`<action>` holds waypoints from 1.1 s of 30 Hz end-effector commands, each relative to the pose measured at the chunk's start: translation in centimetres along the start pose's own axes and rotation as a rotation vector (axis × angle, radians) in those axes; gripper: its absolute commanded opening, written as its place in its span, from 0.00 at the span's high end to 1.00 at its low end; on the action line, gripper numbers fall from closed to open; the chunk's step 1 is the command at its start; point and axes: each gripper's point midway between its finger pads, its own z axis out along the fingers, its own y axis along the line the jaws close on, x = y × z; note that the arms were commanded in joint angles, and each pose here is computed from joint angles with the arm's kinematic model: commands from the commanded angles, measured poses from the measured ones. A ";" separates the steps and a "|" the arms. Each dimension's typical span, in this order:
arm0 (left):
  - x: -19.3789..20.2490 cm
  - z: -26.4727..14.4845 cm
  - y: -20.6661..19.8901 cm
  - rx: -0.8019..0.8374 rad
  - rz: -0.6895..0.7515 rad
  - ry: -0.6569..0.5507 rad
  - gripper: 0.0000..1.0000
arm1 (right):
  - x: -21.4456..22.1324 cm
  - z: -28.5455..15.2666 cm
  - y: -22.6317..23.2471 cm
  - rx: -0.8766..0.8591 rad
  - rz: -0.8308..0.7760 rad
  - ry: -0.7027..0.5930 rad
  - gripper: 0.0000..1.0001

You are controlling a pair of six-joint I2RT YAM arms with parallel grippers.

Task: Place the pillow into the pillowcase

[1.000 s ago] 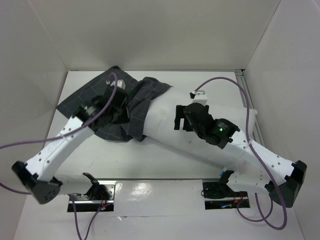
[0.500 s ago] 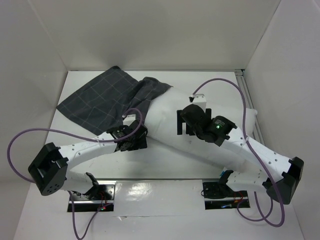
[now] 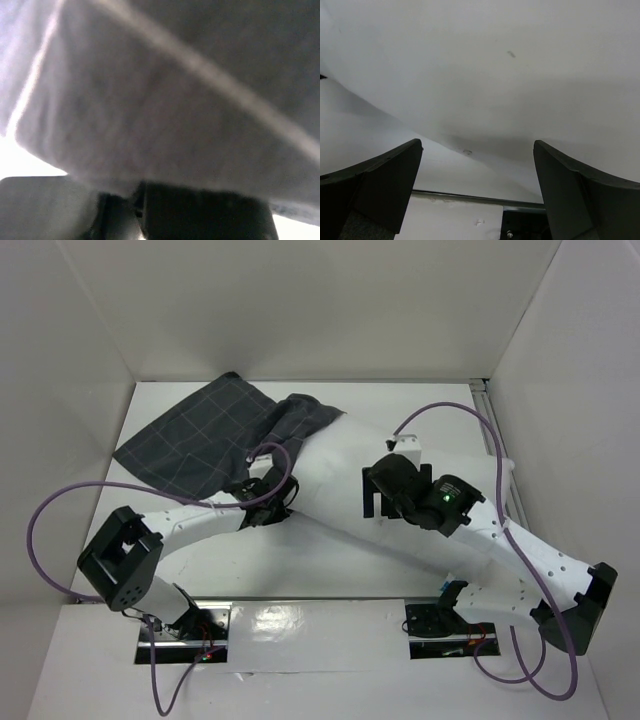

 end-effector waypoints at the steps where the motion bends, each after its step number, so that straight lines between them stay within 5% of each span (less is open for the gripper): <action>1: -2.2 -1.3 -0.8 0.025 -0.017 -0.056 1.00 | -0.1 -0.4 1.7 -0.088 -0.072 0.031 0.01; 8: -2.8 -4.3 -3.3 0.119 0.055 -0.033 1.00 | 0.5 5.5 5.1 -0.083 -0.140 0.036 0.05; 10: -3.3 -5.3 -4.9 0.163 0.081 -0.021 1.00 | 0.8 8.0 5.0 -0.033 -0.129 0.051 0.37; 11: -3.5 -5.9 -5.5 0.183 0.109 -0.021 1.00 | -0.2 8.9 4.4 -0.007 -0.098 0.037 0.63; 12: -3.6 -6.2 -6.2 0.203 0.122 -0.008 1.00 | -1.3 9.6 4.6 -0.005 -0.070 0.015 1.00; 17: -13.7 -14.2 -14.4 0.444 0.207 -0.171 1.00 | -14.5 5.8 3.9 -0.018 0.013 -0.238 1.00; 20: -17.9 -20.2 -17.8 0.584 0.248 -0.236 1.00 | -17.5 2.6 5.5 -0.124 0.030 -0.296 1.00; 22: -15.7 -18.6 -17.6 0.599 0.276 -0.150 1.00 | -15.4 3.5 7.5 -0.171 0.009 -0.262 1.00; 27: -4.3 -10.1 -11.5 0.447 0.233 0.157 1.00 | 0.6 11.5 10.8 -0.241 0.003 0.068 1.00; 30: -0.8 -8.9 -8.8 0.425 0.205 0.222 1.00 | 2.8 12.7 10.8 -0.233 0.013 0.096 1.00; 33: -4.0 -10.2 -8.7 0.439 0.199 0.135 1.00 | -2.1 11.8 9.8 -0.194 0.027 -0.003 1.00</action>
